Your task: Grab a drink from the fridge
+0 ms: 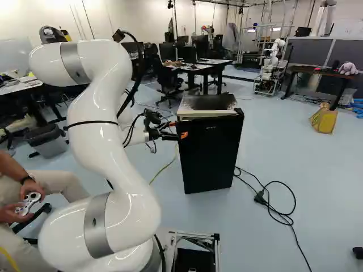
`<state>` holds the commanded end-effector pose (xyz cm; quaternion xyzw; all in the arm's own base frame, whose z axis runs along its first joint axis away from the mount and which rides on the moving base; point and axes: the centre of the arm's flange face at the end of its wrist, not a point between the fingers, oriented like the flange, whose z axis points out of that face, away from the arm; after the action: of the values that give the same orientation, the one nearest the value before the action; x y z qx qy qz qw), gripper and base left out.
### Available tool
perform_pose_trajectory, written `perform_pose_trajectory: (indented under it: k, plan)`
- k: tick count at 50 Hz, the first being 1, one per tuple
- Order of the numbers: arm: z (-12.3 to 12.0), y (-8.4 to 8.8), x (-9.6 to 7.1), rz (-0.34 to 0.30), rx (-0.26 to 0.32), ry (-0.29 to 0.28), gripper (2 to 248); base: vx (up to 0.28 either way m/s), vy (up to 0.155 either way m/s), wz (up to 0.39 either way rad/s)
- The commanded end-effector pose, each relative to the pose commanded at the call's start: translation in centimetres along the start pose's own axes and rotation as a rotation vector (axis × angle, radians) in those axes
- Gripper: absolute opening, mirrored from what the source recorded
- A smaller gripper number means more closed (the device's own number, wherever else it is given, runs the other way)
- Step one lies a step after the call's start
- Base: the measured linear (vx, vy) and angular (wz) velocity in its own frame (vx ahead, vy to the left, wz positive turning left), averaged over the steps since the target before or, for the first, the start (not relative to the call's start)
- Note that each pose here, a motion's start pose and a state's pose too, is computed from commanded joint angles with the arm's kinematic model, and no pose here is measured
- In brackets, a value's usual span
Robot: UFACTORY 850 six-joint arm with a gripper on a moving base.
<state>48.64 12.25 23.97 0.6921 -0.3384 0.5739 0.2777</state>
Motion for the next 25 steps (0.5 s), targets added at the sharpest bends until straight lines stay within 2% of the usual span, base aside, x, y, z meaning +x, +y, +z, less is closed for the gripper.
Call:
perform_pose_trajectory:
  k: [12,25]
  plan:
    - [-1.0,2.1,0.0,-0.033,0.003,-0.005,247,0.0,0.0,0.0]
    - [-1.0,3.8,0.2,-0.051,-0.012,0.002,247,0.0,0.0,0.0]
